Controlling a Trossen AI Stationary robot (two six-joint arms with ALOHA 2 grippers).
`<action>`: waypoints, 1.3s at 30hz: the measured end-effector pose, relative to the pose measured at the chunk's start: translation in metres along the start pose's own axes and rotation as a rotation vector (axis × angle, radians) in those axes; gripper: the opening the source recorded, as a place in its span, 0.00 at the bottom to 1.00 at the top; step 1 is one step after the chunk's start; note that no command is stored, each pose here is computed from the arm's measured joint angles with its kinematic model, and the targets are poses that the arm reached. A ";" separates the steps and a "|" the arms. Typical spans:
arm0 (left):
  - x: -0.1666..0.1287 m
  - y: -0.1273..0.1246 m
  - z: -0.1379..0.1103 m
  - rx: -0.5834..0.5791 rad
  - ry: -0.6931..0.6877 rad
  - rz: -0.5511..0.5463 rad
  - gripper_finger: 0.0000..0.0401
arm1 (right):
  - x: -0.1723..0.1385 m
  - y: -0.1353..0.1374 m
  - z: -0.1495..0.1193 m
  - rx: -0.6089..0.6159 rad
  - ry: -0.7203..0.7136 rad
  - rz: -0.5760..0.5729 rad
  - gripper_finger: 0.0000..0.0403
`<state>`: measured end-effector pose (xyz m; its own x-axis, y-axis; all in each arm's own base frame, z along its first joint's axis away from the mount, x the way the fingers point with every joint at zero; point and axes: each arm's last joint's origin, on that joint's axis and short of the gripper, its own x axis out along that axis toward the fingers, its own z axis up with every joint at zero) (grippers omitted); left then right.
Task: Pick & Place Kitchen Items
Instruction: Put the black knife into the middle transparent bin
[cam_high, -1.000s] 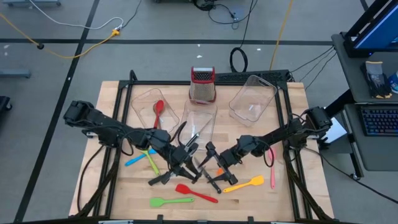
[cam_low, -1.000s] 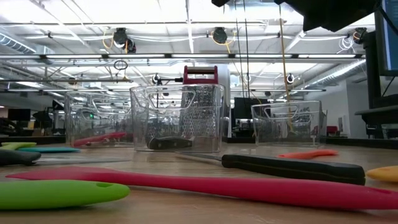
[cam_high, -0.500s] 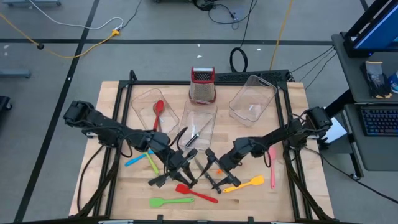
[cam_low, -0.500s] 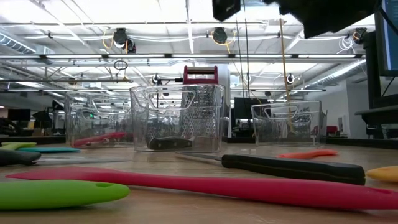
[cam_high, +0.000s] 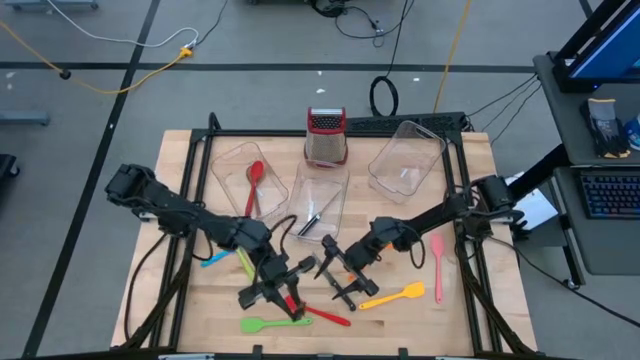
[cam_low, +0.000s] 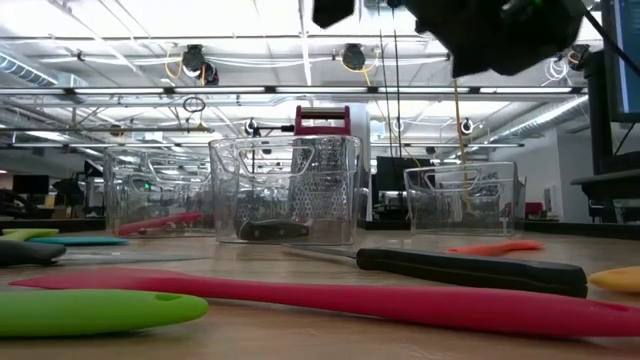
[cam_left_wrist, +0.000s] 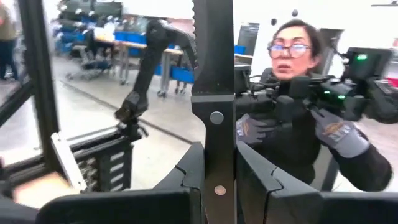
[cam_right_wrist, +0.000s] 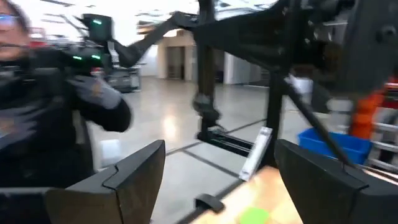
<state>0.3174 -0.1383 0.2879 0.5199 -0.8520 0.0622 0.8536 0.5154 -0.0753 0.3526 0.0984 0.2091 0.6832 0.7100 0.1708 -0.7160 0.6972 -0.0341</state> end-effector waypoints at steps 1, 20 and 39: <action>0.002 0.001 -0.003 0.010 -0.007 -0.008 0.12 | 0.003 -0.002 0.003 0.005 0.006 0.025 0.73; 0.007 0.010 -0.025 -0.008 0.075 -0.017 0.12 | 0.013 0.005 -0.012 0.235 0.269 -0.038 0.73; 0.002 0.021 -0.007 0.062 -0.107 0.294 0.12 | 0.023 0.073 -0.008 -0.104 0.603 -0.497 0.73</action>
<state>0.3365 -0.1297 0.2794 0.7426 -0.6525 0.1510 0.6646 0.7458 -0.0454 0.3176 0.1664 0.2023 0.9010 0.2230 -0.3721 -0.3095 0.9315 -0.1911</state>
